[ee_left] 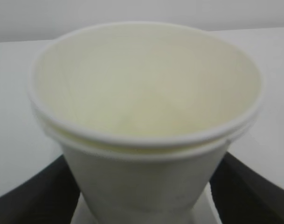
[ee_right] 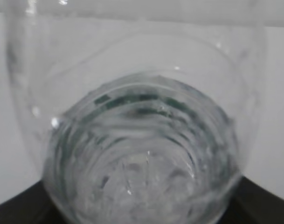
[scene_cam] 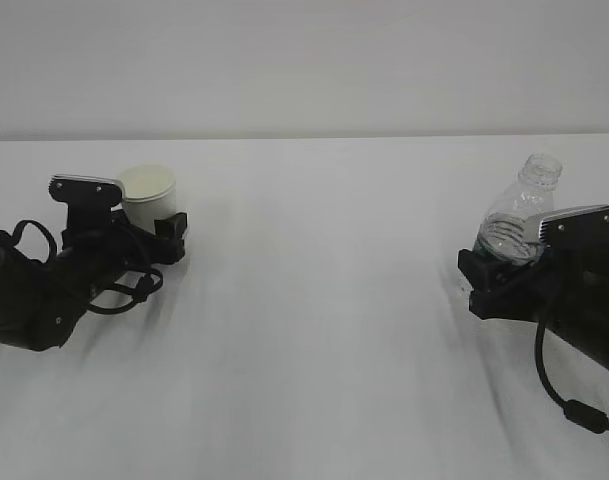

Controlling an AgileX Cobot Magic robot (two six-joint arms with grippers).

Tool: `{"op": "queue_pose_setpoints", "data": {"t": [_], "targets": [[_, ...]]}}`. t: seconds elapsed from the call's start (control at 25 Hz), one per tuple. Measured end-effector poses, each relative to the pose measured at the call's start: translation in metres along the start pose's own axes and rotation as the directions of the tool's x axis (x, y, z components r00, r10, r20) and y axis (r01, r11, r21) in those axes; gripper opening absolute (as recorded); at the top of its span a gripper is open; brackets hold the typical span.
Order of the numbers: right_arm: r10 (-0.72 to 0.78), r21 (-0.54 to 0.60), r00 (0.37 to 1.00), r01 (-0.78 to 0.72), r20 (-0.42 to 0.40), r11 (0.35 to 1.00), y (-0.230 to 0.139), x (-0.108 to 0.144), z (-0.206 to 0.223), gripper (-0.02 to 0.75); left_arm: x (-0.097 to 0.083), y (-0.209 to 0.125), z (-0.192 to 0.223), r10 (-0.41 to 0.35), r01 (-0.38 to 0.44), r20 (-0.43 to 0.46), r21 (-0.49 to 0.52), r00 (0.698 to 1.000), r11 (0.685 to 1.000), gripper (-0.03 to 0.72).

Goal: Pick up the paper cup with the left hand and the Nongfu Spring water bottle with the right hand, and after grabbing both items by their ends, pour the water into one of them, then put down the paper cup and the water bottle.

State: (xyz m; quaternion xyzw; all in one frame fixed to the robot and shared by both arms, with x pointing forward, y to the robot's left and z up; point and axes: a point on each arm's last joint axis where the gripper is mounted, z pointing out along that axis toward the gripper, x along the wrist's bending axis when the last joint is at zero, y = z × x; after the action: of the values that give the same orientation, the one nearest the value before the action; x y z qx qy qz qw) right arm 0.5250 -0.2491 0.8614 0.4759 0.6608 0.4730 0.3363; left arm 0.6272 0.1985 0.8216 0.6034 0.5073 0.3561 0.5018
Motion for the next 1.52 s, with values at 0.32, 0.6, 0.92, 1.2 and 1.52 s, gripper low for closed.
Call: {"op": "queue_pose_setpoints", "data": {"t": [0.32,0.6,0.92,1.2,1.52], "targets": [[0.000,0.000,1.000,0.000,0.000,1.000,0.000,0.000,0.000,0.482,0.000,-0.001,0.002,-0.001,0.001,-0.003,0.008,1.000,1.000,0.624],[-0.002,0.000,1.000,0.002,-0.005,1.000,0.000,0.000,0.000,0.482,0.004,0.003,0.009,-0.004,0.005,-0.014,0.020,1.000,1.000,0.623],[-0.006,0.000,1.000,0.006,-0.012,1.000,0.000,0.001,0.000,0.482,0.013,0.009,0.016,-0.011,0.012,-0.036,0.023,0.999,1.000,0.602],[-0.006,0.000,1.000,0.006,-0.012,1.000,0.000,0.001,0.000,0.482,0.013,0.009,0.017,-0.011,0.012,-0.036,0.028,0.999,1.000,0.557],[-0.006,0.000,1.000,0.006,-0.012,1.000,0.000,0.001,0.000,0.482,0.010,0.008,0.017,0.014,-0.014,0.003,0.043,1.000,0.999,0.507]]}}
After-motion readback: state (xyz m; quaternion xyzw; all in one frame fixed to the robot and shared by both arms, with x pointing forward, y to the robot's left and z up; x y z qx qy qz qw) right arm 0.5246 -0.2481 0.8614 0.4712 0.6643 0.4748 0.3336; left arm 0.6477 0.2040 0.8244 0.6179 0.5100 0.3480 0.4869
